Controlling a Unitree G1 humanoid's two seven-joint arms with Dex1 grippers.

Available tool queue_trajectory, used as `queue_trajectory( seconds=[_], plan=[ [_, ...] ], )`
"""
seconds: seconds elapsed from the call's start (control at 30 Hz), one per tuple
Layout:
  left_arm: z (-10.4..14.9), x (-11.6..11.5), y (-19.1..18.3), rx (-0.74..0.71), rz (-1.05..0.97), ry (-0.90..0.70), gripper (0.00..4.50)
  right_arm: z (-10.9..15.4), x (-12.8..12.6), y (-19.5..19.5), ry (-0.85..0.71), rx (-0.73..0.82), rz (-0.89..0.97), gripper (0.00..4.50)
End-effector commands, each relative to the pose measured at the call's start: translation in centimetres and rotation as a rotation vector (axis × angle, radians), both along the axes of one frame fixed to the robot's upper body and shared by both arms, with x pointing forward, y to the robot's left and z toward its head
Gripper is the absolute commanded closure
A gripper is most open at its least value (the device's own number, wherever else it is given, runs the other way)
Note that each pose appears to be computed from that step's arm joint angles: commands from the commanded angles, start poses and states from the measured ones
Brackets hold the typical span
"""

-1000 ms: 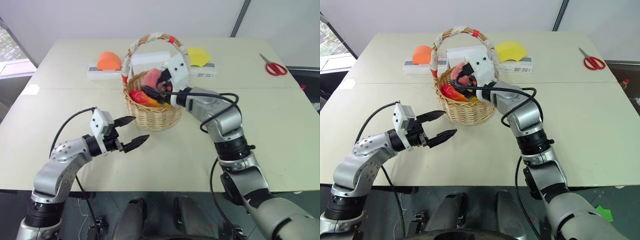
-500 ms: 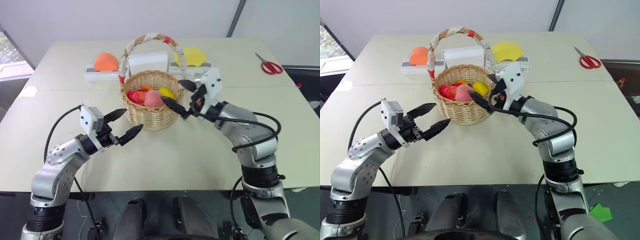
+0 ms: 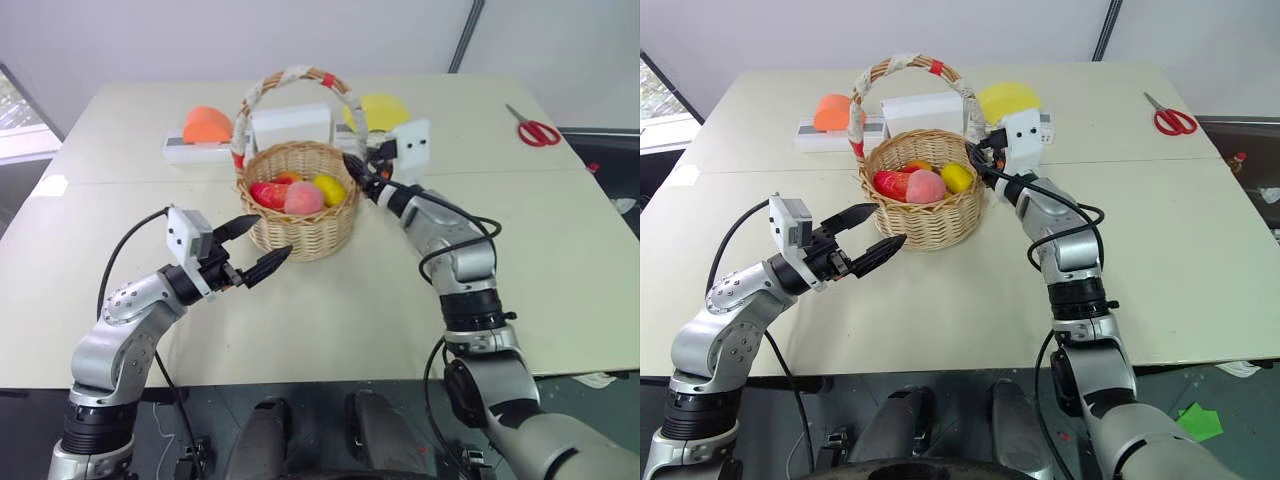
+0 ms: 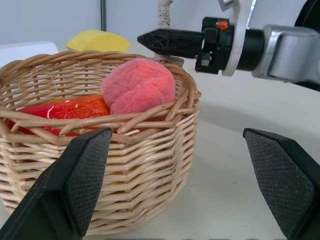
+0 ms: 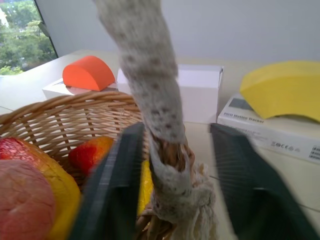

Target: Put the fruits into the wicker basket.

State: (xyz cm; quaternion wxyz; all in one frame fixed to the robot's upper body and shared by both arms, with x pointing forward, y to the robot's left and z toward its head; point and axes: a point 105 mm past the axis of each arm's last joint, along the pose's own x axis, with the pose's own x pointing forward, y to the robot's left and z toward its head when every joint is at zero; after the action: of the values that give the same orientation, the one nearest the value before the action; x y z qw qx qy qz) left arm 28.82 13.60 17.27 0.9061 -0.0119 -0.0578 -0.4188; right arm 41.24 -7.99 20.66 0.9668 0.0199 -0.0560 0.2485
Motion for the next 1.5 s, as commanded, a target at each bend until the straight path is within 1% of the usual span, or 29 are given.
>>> queue_trajectory(
  seconds=[0.03,0.13,0.17,0.27,0.33,0.4,0.5,0.63,0.7,0.77,0.8,0.87,0.9,0.97,1.07,1.1,1.2,1.3,1.37,1.43,1.5],
  plan=[
    [0.9,-0.5,-0.3,0.002,-0.006,-0.049,0.0,2.4,-0.4,-0.6,-0.093,0.042,-0.007,4.35],
    [0.8,-0.5,-0.5,-0.002,-0.013,-0.044,0.0,3.0,-0.7,-1.9,-0.115,0.065,-0.046,4.34],
    [0.8,-0.5,-0.7,-0.006,-0.021,-0.043,0.0,3.4,-1.0,-3.1,-0.138,0.066,-0.082,4.34],
    [0.8,-0.3,-1.4,-0.016,-0.049,-0.04,0.0,4.3,-2.0,-8.3,-0.196,0.06,-0.249,4.34],
    [0.7,-0.1,-1.8,-0.017,-0.073,-0.035,0.0,4.4,-2.7,-12.6,-0.212,0.032,-0.392,4.34],
    [0.6,0.1,-2.3,-0.018,-0.101,-0.03,0.0,3.9,-3.6,-17.4,-0.2,-0.019,-0.552,4.34],
    [0.6,0.6,-2.9,-0.02,-0.133,-0.028,0.0,3.0,-4.9,-22.6,-0.165,-0.044,-0.726,4.34],
    [0.5,1.4,-3.5,-0.018,-0.147,-0.026,0.0,1.5,-5.7,-26.6,-0.13,-0.05,-0.867,4.34],
    [0.5,1.5,-3.6,-0.016,-0.154,-0.028,0.0,1.4,-5.9,-27.1,-0.135,-0.045,-0.877,3.31],
    [0.5,1.5,-3.7,-0.015,-0.157,-0.03,0.0,1.5,-6.0,-27.2,-0.145,-0.046,-0.88,2.42],
    [0.4,1.5,-3.6,-0.013,-0.156,-0.03,0.0,1.7,-6.4,-27.5,-0.157,-0.046,-0.894,1.81],
    [0.4,1.7,-3.3,-0.009,-0.148,-0.028,0.0,2.5,-7.8,-28.3,-0.188,-0.055,-0.924,0.8],
    [0.4,1.8,-3.2,-0.007,-0.143,-0.028,0.0,2.8,-8.4,-28.5,-0.201,-0.062,-0.933,0.8],
    [0.2,2.0,-2.5,0.001,-0.116,-0.022,0.0,3.5,-9.9,-28.5,-0.237,-0.088,-0.914,0.8],
    [-0.6,2.6,-0.9,0.03,-0.031,0.002,0.0,3.9,-11.5,-26.6,-0.252,-0.093,-0.754,0.8],
    [-1.1,2.7,-0.2,0.046,0.009,0.019,0.0,3.6,-11.7,-25.6,-0.233,-0.113,-0.681,0.8],
    [-1.9,2.8,1.5,0.056,0.096,0.028,0.0,1.4,-12.2,-22.4,-0.141,-0.189,-0.464,0.8],
    [-2.7,3.0,3.1,0.058,0.193,0.031,0.0,-1.3,-12.8,-16.7,-0.056,-0.266,-0.166,0.8],
    [-3.3,3.2,4.3,0.053,0.264,0.036,0.0,-2.9,-12.5,-13.5,-0.038,-0.295,-0.029,0.8],
    [-3.9,3.2,5.3,0.05,0.322,0.045,0.0,-4.1,-11.8,-10.8,-0.044,-0.297,0.057,0.8],
    [-4.3,3.1,5.7,0.05,0.345,0.051,0.0,-4.8,-11.1,-9.3,-0.042,-0.305,0.095,0.8]
  ],
)
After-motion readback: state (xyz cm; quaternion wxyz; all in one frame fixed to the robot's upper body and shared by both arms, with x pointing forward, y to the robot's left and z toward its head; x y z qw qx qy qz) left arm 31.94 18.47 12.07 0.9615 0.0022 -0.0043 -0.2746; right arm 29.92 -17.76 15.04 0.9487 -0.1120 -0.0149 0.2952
